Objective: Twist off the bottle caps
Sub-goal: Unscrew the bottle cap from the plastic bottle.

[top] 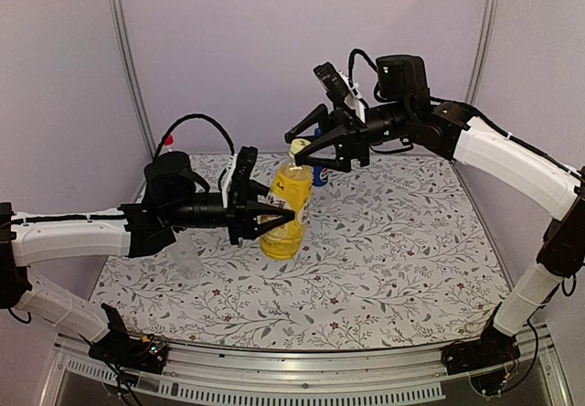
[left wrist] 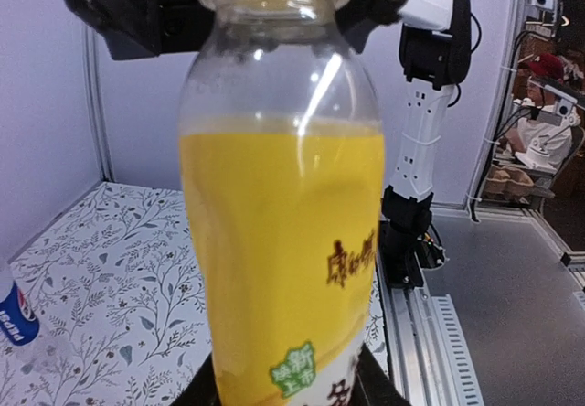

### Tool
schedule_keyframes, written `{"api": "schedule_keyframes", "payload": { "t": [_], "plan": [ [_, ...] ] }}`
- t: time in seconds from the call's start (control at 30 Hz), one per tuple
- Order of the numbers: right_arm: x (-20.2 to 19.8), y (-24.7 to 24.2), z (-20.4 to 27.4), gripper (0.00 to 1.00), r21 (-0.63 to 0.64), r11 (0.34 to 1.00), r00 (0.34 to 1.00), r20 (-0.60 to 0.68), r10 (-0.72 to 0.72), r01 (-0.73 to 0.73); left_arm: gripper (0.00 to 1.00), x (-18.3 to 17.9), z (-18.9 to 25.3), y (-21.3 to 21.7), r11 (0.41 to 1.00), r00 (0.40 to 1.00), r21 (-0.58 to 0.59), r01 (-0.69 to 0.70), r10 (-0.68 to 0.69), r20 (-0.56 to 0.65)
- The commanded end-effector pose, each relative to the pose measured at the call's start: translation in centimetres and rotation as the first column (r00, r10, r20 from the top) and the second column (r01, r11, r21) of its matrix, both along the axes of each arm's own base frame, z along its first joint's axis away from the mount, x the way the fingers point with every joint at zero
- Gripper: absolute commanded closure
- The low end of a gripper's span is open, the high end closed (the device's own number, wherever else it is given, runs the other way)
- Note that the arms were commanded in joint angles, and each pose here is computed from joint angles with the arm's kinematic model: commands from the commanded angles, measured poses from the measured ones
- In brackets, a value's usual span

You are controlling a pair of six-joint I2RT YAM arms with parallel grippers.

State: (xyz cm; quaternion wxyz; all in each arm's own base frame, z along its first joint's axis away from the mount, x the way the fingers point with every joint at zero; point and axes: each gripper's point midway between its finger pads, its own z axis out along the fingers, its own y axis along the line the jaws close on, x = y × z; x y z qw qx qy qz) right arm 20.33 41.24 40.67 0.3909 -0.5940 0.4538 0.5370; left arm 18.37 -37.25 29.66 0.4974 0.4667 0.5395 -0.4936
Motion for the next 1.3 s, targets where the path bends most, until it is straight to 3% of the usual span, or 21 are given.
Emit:
{"api": "schedule_keyframes", "payload": {
  "t": [0.0, 0.1, 0.2, 0.37, 0.43, 0.53, 0.77, 1.07, 1.27],
  "plan": [
    [2.7, 0.4, -0.5, 0.29, -0.042, 0.987, 0.987, -0.037, -0.157, 0.156, 0.73, 3.3, 0.7, 0.6, 0.982, 0.982, 0.005, -0.187, 0.187, 0.023],
    [3.4, 0.2, 0.2, 0.13, -0.034, 0.975, 0.973, -0.060, -0.223, 0.222, 0.73, 4.8, 0.3, 0.9, 0.963, 0.963, 0.027, -0.269, 0.268, 0.020],
    [4.8, -0.4, 1.7, 0.06, -0.012, 0.941, 0.937, -0.085, -0.338, 0.339, 0.73, 5.9, 0.0, 1.3, 0.943, 0.943, 0.039, -0.332, 0.331, 0.016],
    [9.4, -2.1, 3.8, 0.05, -0.017, 0.783, 0.760, -0.226, -0.609, 0.622, 0.72, 6.9, -0.3, 1.8, 0.912, 0.914, 0.057, -0.405, 0.405, 0.018],
    [10.6, -2.4, 3.6, 0.06, -0.038, 0.734, 0.697, -0.283, -0.658, 0.678, 0.72, 7.3, -0.4, 1.9, 0.901, 0.903, 0.064, -0.429, 0.428, 0.022],
    [11.2, -2.0, 3.2, 0.06, -0.050, 0.700, 0.653, -0.315, -0.688, 0.713, 0.71, 7.7, -0.5, 2.0, 0.883, 0.886, 0.076, -0.464, 0.463, 0.032],
    [11.2, 0.4, 1.5, 0.07, -0.100, 0.696, 0.639, -0.322, -0.699, 0.711, 0.71, 8.6, -0.7, 2.5, 0.845, 0.850, 0.096, -0.526, 0.524, 0.045],
    [10.5, 2.5, -0.4, 0.22, -0.140, 0.729, 0.670, -0.307, -0.676, 0.670, 0.72, 8.6, -0.7, 2.6, 0.831, 0.837, 0.101, -0.547, 0.543, 0.067],
    [9.9, 2.8, -0.6, 0.38, -0.137, 0.748, 0.689, -0.310, -0.655, 0.649, 0.72, 8.5, -0.8, 2.6, 0.832, 0.838, 0.101, -0.545, 0.541, 0.068]
  ]
}}
